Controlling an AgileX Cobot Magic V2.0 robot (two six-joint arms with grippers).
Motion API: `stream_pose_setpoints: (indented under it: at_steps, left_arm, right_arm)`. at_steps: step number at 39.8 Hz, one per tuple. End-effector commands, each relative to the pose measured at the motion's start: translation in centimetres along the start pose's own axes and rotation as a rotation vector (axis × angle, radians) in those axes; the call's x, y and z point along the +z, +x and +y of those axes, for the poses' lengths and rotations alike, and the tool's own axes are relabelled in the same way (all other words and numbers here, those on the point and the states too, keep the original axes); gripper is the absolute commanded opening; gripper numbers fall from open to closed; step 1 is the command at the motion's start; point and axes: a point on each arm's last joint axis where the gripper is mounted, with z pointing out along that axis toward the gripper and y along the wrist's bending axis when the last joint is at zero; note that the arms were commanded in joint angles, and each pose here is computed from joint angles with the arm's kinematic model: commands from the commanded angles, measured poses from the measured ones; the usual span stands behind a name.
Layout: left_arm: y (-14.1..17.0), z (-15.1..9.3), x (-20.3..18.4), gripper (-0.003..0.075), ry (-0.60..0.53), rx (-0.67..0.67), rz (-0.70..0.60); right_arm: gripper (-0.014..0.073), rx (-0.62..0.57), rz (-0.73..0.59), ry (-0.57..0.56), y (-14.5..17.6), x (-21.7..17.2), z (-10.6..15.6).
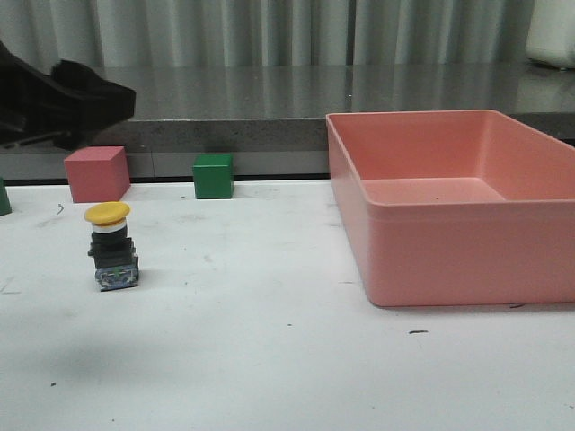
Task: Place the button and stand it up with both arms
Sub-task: 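Open the left gripper and raise it away from the button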
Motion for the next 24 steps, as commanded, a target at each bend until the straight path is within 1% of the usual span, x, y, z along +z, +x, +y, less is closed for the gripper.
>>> stream_pose_setpoints:
  at_steps: [1, 5, 7, 14, 21, 24]
  left_arm:
    - [-2.8, -0.1, -1.7, 0.0526, -0.005, -0.010, -0.043]
    - [-4.2, -0.1, -3.8, 0.0483, -0.006, -0.010, -0.025]
    - [-4.8, -0.1, -5.1, 0.0438, -0.006, -0.010, -0.020]
    - [-6.4, -0.1, -9.0, 0.0250, -0.008, -0.009, -0.014]
    - [-7.0, -0.1, -12.6, 0.0070, -0.009, -0.009, 0.010]
    - [-6.9, -0.1, -14.1, 0.0008, -0.010, -0.010, 0.030]
  right_arm:
    - [-0.0069, -0.023, -0.096, 0.003, -1.5, -0.3, 0.0]
    - [-0.0069, -0.023, -0.096, 0.003, -1.5, -0.3, 0.0]
    - [-0.0069, -0.023, -0.096, 0.003, -1.5, -0.3, 0.0]
    - [-0.0069, -0.023, -0.096, 0.003, -1.5, -0.3, 0.0]
    - [-0.0069, -0.023, -0.096, 0.003, -1.5, -0.3, 0.0]
    - [-0.0069, -0.023, -0.096, 0.003, -1.5, -0.3, 0.0]
